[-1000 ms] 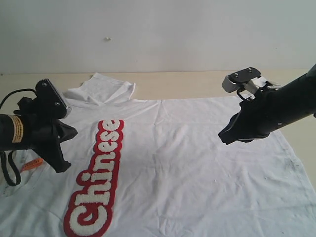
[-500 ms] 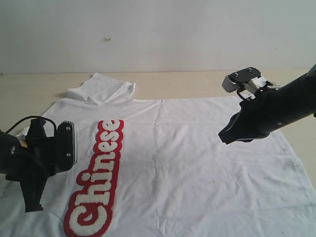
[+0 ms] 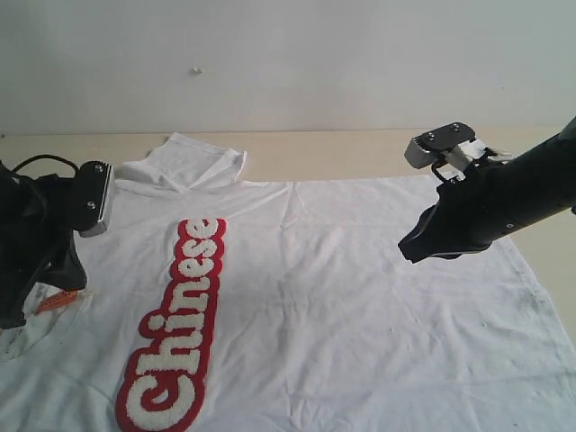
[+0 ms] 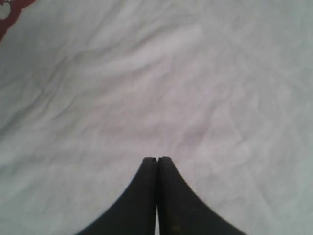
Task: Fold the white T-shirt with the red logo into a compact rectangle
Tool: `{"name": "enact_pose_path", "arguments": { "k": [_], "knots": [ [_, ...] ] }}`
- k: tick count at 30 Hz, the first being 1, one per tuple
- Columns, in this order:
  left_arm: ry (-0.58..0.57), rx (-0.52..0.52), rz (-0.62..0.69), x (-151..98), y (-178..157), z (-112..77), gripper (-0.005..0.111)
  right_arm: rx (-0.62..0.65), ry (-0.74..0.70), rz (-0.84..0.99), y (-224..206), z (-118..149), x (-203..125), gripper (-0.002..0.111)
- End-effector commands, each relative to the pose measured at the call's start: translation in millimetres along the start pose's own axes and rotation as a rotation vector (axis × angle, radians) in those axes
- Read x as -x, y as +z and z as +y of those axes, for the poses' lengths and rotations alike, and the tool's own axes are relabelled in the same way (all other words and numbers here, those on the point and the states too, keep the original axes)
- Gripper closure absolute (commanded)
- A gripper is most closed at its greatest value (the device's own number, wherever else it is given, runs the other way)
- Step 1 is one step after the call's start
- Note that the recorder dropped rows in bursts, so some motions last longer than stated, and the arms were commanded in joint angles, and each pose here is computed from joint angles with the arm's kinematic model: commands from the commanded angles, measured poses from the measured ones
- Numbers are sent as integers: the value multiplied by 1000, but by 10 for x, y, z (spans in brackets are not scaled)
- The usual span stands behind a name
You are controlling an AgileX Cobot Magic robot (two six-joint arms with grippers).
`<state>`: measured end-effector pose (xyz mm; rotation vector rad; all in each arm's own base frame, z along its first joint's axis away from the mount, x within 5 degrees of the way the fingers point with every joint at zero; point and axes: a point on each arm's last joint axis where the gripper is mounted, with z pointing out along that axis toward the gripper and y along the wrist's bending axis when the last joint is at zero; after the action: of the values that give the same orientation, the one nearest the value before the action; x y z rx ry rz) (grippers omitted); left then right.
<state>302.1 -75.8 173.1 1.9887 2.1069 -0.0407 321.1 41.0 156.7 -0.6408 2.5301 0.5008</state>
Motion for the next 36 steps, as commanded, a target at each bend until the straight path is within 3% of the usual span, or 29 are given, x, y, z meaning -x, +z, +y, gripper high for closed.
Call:
{"name": "enact_pose_path", "arguments": {
  "k": [1,7,17,19,22,26,30,34,36],
  "knots": [
    [-24,-55,-5,-10,83,-9,107,-8,-5,-15,-24,-1,35,108],
    [-56,-85,-14,-15,239,1,107,-8,-5,-15,-24,-1,35,108],
    [49,5,-25,48,133,219,107,3,93,-49,-20,5,65,108],
    [90,10,-3,35,143,253,107,31,-5,14,-14,29,6,108],
    [145,-5,52,-21,202,258,107,80,-339,162,-69,42,-69,108],
    [176,-28,116,-89,280,259,107,7,-574,303,-142,-88,-79,108],
    [172,-16,114,-88,302,274,107,-42,-684,377,-206,-172,-42,108],
    [58,33,105,-78,302,312,107,-147,-583,420,-229,-260,-47,108],
    [56,36,104,-78,302,315,106,-199,-553,448,-247,-303,-59,105]
  ]
}}
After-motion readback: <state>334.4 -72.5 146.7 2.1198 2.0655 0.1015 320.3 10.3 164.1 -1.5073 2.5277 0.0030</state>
